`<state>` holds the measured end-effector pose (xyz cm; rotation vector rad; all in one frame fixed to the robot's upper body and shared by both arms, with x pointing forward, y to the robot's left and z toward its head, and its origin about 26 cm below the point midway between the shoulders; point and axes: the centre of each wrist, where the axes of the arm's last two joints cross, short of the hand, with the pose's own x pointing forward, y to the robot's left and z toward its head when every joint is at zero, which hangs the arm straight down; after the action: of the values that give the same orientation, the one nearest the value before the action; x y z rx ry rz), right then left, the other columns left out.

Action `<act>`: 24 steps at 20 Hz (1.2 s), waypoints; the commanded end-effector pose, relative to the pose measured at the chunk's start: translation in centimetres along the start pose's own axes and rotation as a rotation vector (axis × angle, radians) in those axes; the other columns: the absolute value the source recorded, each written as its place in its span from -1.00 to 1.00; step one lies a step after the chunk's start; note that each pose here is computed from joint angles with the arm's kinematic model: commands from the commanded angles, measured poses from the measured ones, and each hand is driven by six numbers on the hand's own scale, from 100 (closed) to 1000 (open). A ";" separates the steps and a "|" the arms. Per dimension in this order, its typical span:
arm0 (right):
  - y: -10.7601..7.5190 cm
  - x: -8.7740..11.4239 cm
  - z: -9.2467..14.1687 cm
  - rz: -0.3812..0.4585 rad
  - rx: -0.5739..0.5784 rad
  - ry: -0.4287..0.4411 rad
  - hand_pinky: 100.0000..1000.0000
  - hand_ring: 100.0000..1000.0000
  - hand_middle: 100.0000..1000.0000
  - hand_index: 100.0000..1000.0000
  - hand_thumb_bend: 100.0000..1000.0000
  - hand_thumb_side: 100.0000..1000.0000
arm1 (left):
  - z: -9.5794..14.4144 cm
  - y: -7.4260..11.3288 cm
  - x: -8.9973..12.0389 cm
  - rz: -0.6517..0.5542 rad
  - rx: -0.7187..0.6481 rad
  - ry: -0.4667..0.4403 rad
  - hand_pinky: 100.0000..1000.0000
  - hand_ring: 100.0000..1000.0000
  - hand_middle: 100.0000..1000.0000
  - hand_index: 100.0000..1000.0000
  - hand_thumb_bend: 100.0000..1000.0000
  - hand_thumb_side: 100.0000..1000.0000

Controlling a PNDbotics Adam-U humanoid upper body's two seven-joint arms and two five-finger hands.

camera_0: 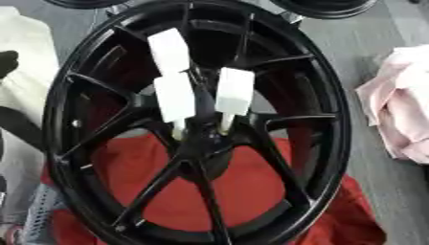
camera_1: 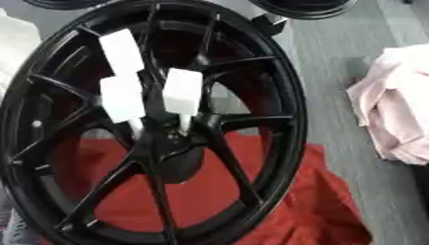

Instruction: Pull the pin out of the wheel hub.

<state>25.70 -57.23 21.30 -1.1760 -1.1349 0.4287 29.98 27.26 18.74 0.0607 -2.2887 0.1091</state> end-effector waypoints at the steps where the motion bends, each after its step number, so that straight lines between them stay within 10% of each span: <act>1: -1.7 -0.4 -0.1 0.019 -0.010 0.018 0.75 0.83 0.67 0.60 -0.50 -0.85 | -0.3 0.2 0.8 -0.007 0.000 -0.031 0.63 0.35 0.40 0.78 -0.91 0.69; 13: -2.4 -0.8 -0.2 -0.032 -0.019 0.006 0.68 0.70 0.52 0.50 -0.76 -0.86 | -0.2 0.2 0.7 -0.003 0.000 -0.027 0.63 0.36 0.41 0.78 -0.90 0.69; 24: -3.5 10.2 1.6 -0.199 -0.204 -0.433 0.56 0.41 0.17 0.24 -1.00 -0.28 | -0.3 0.0 0.7 0.005 -0.007 -0.032 0.64 0.36 0.41 0.78 -0.91 0.68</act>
<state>27.87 -51.13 26.98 -1.1435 -1.6159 0.4034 29.97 27.25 18.70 0.0594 -2.2877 0.1094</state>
